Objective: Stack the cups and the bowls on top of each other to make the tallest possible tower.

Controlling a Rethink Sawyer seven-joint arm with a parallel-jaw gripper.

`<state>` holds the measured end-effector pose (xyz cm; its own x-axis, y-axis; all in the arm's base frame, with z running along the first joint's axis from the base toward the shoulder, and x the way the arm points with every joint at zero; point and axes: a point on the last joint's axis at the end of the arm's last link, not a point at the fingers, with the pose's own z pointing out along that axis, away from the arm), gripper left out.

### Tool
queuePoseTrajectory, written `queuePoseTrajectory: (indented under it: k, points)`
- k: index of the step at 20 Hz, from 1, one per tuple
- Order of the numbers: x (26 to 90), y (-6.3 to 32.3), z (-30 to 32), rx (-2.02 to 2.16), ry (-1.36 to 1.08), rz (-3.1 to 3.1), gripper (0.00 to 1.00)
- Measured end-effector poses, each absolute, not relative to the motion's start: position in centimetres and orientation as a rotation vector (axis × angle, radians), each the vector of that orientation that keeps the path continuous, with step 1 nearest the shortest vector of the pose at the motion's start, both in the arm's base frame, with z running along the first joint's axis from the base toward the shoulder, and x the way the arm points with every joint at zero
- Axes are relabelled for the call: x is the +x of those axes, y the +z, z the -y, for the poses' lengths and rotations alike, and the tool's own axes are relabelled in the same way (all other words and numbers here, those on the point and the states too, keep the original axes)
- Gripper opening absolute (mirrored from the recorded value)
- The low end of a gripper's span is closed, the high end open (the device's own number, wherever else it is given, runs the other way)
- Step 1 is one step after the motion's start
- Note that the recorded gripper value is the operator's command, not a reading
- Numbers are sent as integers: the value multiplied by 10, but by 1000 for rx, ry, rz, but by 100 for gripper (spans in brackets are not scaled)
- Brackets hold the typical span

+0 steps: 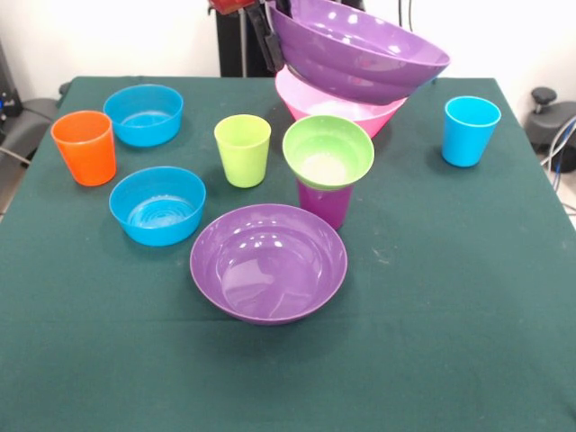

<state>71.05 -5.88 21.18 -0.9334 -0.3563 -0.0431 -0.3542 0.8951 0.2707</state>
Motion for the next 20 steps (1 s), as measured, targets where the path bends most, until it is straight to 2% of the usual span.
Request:
queuePoseTrajectory:
  k: [13,20]
  points:
    - [705,208,54,584,-446,3034,0]
    - [718,194,64,554,-486,3029,0]
